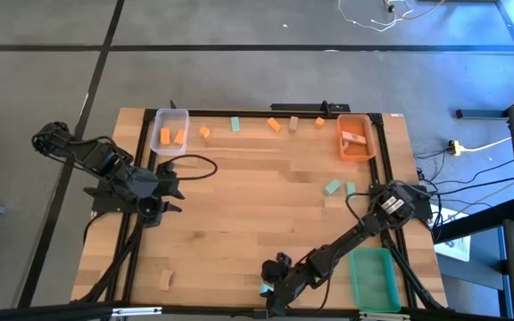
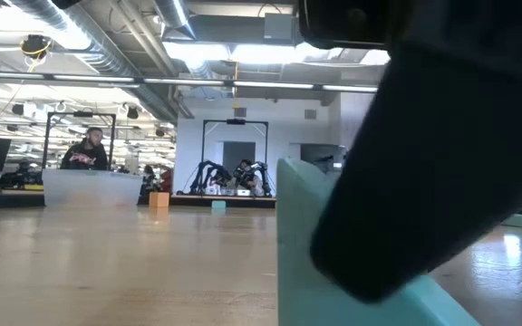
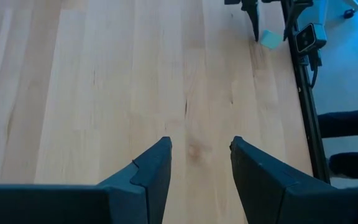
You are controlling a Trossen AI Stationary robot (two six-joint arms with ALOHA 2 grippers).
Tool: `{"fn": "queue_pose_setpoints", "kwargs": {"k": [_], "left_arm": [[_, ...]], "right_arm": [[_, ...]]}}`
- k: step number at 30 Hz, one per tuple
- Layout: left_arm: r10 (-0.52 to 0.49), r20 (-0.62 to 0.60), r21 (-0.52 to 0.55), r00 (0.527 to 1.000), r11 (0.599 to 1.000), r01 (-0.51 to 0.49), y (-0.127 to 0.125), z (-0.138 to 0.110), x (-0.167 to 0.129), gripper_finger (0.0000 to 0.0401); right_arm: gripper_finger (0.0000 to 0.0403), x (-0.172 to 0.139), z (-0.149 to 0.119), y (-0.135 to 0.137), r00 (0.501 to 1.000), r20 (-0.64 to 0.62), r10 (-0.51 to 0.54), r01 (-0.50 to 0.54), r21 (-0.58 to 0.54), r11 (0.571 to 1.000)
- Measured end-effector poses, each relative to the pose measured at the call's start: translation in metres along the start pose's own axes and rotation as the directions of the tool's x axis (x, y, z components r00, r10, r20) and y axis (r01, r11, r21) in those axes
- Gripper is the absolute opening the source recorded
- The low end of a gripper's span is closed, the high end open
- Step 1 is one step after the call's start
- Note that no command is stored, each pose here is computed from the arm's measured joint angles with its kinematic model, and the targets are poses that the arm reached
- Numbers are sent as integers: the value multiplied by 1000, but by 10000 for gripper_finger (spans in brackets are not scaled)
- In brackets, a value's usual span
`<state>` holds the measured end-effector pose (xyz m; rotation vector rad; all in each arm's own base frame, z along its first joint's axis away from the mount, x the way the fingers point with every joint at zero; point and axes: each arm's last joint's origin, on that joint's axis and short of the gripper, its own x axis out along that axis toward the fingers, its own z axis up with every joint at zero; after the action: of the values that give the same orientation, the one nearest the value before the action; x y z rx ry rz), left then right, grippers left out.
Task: Sort & place blocks by color
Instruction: Put the blue block into the green bin
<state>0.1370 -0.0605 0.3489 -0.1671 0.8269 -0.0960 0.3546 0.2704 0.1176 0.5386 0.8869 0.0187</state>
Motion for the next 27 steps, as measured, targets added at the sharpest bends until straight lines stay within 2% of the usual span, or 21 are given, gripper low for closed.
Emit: {"fn": "queue_pose_setpoints", "kwargs": {"k": [10, 27], "left_arm": [[2, -5, 2, 1000, 1000, -2, 0, 0, 0, 153], [6, -13, 4, 1000, 1000, -6, 1, -1, 0, 153]], "right_arm": [[246, 6, -2, -1, 1000, 8, 4, -5, 100, 995], [246, 7, -3, 2, 999, 32, 28, -31, 87, 996]]}}
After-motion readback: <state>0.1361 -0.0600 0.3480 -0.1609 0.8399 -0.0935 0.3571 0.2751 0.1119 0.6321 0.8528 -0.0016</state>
